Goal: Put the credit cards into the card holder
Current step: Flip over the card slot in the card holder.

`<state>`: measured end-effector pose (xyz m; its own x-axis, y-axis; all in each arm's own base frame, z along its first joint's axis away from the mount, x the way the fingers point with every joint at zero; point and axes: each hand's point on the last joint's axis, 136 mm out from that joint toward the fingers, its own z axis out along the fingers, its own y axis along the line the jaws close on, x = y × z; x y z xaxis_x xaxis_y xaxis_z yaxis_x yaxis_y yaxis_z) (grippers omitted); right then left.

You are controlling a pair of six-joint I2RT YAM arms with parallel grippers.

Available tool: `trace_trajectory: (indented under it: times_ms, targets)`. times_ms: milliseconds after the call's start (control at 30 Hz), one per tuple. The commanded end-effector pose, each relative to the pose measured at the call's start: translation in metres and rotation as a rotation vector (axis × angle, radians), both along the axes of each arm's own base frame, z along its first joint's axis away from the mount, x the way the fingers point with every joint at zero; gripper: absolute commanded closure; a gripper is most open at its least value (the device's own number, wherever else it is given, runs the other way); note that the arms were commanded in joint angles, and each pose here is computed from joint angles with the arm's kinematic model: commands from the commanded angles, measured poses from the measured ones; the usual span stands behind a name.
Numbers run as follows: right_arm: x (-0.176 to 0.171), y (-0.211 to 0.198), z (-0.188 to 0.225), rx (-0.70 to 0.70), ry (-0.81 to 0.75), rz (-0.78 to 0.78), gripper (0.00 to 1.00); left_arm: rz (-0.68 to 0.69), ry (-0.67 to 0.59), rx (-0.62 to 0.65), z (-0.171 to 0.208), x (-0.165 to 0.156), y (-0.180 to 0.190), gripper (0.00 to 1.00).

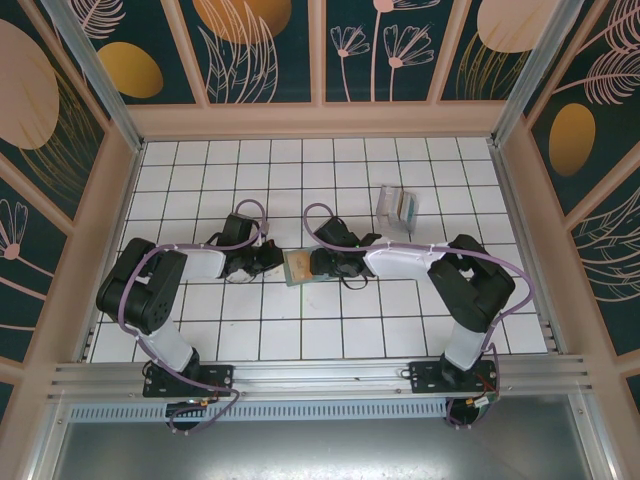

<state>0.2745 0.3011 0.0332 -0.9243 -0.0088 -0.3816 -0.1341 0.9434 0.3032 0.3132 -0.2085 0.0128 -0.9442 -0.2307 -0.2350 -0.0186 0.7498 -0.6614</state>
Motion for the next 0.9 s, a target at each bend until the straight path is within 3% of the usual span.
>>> trace_trajectory:
  times_ms: [0,167,867]
  targets:
    - [0.002,0.007,0.024,0.071,-0.025,0.011,0.35,-0.004,0.092,0.074,-0.028,-0.017,0.007,0.92]
    - [0.011,0.0,0.038,0.042,-0.072,-0.014,0.34,-0.004,0.094,0.078,-0.029,-0.019,0.009,0.92]
    - [-0.006,0.001,-0.001,0.077,0.042,0.006,0.39,-0.005,0.081,0.064,-0.025,-0.018,0.007,0.92]
